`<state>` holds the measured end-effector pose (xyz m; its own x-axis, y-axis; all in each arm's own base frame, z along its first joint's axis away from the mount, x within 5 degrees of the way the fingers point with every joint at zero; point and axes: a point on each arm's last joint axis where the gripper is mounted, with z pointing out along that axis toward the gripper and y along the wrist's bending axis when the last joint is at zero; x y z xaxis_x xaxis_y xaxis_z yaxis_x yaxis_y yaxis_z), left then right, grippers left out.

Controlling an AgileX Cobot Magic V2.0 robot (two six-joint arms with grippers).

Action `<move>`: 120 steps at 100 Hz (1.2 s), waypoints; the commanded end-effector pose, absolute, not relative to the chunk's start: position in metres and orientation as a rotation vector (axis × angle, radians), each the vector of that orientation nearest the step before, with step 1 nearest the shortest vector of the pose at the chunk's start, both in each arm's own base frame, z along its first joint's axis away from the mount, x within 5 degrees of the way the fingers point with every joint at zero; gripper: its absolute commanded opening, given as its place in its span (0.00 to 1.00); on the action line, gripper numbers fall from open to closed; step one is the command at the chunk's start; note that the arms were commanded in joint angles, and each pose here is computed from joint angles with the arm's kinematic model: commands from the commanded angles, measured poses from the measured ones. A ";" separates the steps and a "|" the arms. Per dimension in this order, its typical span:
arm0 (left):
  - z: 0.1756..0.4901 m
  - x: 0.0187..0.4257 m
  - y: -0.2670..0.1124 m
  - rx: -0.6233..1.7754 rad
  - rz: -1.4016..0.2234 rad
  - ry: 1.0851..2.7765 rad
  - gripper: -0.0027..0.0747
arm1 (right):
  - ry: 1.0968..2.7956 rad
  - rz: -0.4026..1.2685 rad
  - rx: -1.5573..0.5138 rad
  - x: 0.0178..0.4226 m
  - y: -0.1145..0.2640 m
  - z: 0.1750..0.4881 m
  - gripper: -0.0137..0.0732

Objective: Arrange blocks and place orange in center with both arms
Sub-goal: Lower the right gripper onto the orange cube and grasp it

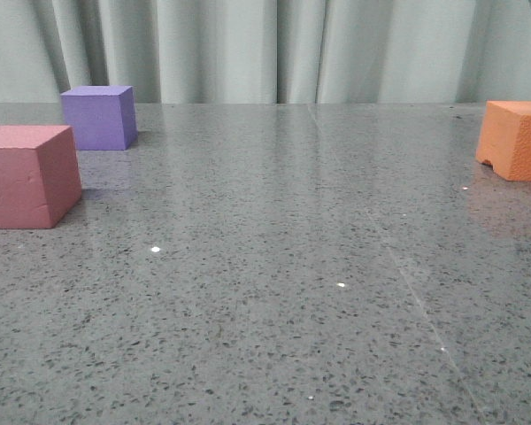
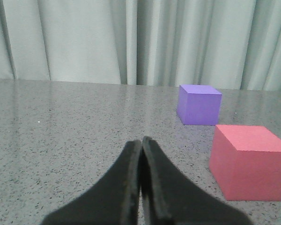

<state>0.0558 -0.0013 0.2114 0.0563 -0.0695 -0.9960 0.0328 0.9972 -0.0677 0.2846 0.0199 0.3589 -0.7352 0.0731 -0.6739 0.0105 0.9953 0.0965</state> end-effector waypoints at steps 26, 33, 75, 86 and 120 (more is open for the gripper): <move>0.202 0.055 -0.002 -0.024 -0.094 1.463 0.02 | 2.394 0.068 0.022 0.334 0.019 0.340 0.89; 0.202 0.055 -0.002 -0.024 -0.094 1.463 0.02 | 2.424 0.066 0.022 0.341 0.020 0.330 0.89; 0.202 0.055 -0.002 -0.024 -0.094 1.463 0.02 | 2.549 0.057 0.023 0.362 0.021 0.289 0.68; 0.202 0.055 -0.002 -0.024 -0.094 1.463 0.02 | 2.555 0.060 0.025 0.360 0.021 0.291 0.41; 0.202 0.055 -0.002 -0.024 -0.094 1.463 0.02 | 2.475 0.362 -0.024 0.350 0.074 0.355 0.30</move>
